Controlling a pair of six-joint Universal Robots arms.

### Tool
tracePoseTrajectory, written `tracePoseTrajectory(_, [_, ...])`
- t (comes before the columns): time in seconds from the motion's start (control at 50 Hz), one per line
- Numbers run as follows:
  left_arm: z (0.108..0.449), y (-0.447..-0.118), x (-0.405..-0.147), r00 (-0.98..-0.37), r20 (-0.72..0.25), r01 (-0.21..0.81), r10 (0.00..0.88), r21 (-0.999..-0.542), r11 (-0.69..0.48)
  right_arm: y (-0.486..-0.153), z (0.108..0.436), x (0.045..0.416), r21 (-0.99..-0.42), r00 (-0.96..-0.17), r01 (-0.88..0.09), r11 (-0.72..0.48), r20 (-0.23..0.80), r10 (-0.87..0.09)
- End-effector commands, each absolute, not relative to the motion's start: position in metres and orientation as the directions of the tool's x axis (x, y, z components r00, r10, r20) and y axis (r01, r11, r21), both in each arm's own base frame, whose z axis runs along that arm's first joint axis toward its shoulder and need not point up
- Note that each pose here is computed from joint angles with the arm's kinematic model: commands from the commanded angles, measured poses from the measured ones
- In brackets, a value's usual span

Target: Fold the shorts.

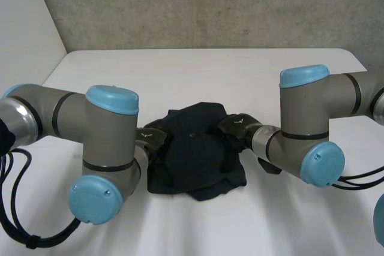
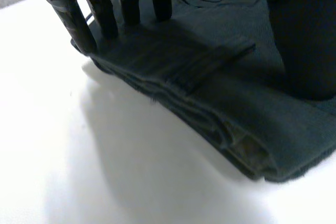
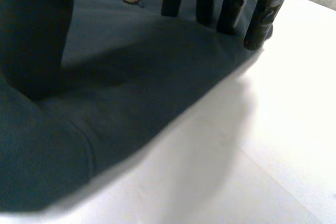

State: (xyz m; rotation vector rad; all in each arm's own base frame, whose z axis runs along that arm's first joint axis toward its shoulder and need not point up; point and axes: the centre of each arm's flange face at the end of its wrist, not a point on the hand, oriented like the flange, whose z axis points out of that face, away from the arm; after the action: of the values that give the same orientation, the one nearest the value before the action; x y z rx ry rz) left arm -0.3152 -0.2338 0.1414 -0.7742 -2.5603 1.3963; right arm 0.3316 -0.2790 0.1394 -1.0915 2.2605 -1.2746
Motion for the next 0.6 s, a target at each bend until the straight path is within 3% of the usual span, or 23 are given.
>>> tracePoseTrajectory(0.02, [0.164, -0.23, -0.317, -0.857, -0.124, 0.353, 0.5, -0.848, 0.396, -0.282, 0.159, 0.326, -0.842, -0.662, -0.502, 0.2, 0.225, -0.715])
tracePoseTrajectory(0.1, [0.215, -0.229, -0.318, -0.864, -0.102, 0.273, 0.492, -0.918, 0.289, -0.284, 0.204, 0.326, -0.919, -0.707, -0.385, 0.087, 0.233, -0.668])
tracePoseTrajectory(0.12, [0.225, -0.229, -0.317, -0.866, -0.097, 0.255, 0.491, -0.93, 0.265, -0.285, 0.228, 0.323, -0.945, -0.734, -0.325, 0.032, 0.231, -0.638])
tracePoseTrajectory(0.2, [0.287, -0.232, -0.309, -0.884, -0.071, 0.141, 0.462, -0.983, 0.12, -0.283, 0.285, 0.314, -0.984, -0.811, -0.159, -0.077, 0.175, -0.559])
tracePoseTrajectory(0.26, [0.332, -0.251, -0.282, -0.925, -0.057, 0.069, 0.376, -0.997, 0.018, -0.282, 0.314, 0.299, -0.99, -0.876, -0.088, -0.111, 0.13, -0.465])
tracePoseTrajectory(0.3, [0.355, -0.266, -0.258, -0.95, -0.048, 0.044, 0.309, -0.999, -0.022, -0.286, 0.336, 0.275, -0.988, -0.931, -0.08, -0.128, 0.121, -0.346])
tracePoseTrajectory(0.38, [0.368, -0.273, -0.234, -0.95, -0.046, 0.057, 0.308, -0.998, 0.026, -0.292, 0.343, 0.245, -0.988, -0.958, -0.132, -0.082, 0.149, -0.244])
tracePoseTrajectory(0.46, [0.362, -0.27, -0.229, -0.939, -0.028, 0.07, 0.343, -0.991, 0.112, -0.292, 0.341, 0.24, -0.988, -0.947, -0.15, -0.047, 0.157, -0.279])
tracePoseTrajectory(0.6, [0.359, -0.264, -0.232, -0.933, -0.022, 0.072, 0.359, -0.99, 0.125, -0.294, 0.339, 0.238, -0.988, -0.942, -0.148, -0.044, 0.154, -0.297])
